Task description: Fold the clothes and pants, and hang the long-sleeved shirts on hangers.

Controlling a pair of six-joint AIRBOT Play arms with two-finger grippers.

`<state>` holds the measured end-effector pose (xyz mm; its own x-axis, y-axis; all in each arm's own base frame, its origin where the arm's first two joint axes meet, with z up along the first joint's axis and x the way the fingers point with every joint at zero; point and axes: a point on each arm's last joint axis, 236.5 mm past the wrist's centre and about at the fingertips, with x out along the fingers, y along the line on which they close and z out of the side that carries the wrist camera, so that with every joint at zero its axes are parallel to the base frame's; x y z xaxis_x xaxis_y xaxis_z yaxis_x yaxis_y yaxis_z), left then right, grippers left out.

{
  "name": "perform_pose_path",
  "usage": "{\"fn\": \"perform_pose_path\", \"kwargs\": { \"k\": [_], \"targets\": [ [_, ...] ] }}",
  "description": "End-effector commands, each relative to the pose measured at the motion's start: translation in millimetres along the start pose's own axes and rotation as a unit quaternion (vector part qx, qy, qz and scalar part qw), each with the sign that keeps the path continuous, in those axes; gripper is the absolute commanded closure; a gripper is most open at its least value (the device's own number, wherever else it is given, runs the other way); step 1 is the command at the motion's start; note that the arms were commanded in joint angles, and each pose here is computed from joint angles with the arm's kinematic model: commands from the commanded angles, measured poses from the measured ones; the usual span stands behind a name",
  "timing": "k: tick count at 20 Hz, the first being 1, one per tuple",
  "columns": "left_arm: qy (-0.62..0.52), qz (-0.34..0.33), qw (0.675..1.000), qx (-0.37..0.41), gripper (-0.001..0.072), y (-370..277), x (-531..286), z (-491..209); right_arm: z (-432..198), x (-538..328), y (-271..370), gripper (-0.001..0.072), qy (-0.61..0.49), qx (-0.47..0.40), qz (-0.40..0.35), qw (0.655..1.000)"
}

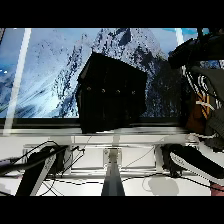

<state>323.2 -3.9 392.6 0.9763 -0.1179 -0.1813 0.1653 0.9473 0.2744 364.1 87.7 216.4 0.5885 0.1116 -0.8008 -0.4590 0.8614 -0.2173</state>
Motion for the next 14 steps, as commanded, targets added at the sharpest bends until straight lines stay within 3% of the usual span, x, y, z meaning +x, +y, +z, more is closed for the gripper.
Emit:
{"fn": "perform_pose_path", "kwargs": {
  "k": [1, 14],
  "targets": [
    [0.0, 0.0, 1.0, 0.0, 0.0131, 0.1, 0.2, -0.2, -0.1, 0.0, 0.0, 0.0676, 0.0, 0.0, 0.0, 1.0],
    [-0.033, 0.024, 0.999, 0.015, 0.0131, 11.2, -0.5, 15.5, 18.2, -0.4, -2.8, 0.0675, -0.038, 0.001, -0.006, 0.999]
  ]
}}
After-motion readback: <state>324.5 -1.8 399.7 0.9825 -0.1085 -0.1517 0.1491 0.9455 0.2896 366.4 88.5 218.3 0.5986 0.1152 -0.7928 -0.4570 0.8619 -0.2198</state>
